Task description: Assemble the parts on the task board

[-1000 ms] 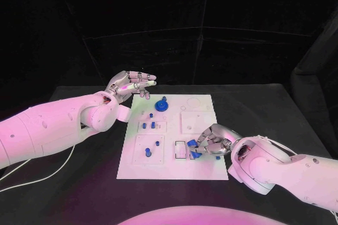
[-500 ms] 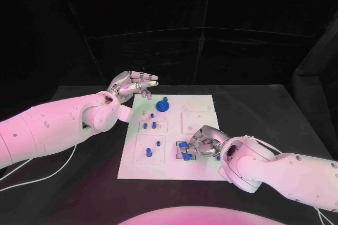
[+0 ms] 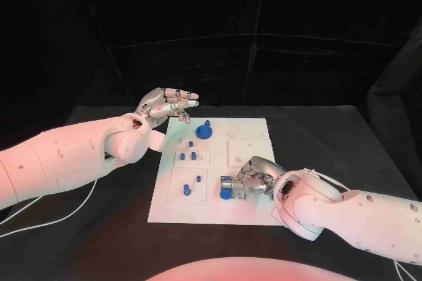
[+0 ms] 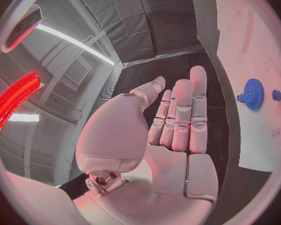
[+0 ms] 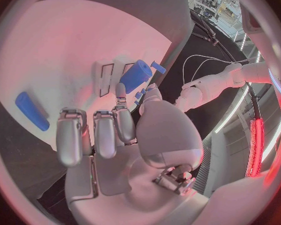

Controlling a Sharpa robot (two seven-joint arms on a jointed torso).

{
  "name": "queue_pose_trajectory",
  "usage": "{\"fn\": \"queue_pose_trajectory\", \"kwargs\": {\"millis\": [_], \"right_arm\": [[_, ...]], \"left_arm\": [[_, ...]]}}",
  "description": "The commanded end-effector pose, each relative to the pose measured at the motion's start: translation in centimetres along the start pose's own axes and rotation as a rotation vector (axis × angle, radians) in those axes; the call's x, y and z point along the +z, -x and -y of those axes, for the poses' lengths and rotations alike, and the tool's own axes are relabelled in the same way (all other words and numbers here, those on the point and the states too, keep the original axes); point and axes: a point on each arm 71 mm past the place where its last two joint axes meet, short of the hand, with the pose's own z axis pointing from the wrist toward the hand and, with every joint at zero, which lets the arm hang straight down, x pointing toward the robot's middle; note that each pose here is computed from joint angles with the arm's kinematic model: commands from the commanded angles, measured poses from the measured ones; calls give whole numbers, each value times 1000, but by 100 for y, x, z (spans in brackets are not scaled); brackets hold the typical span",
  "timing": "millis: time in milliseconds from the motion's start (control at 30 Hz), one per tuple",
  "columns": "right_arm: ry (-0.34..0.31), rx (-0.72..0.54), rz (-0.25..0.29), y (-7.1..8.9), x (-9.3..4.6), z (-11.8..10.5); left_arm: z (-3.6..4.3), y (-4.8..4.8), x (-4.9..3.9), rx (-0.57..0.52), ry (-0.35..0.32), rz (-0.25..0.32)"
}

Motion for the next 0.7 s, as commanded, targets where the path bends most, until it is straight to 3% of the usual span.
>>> {"fn": "queue_pose_trajectory", "kwargs": {"millis": [33,700], "right_arm": [[13,-34,21,17,6,-22],[97,-70,70,73,-51,-53]], "left_arm": [[21,-5,5,-3,-16,0],[17,2,5,-4,-12,-1]]}}
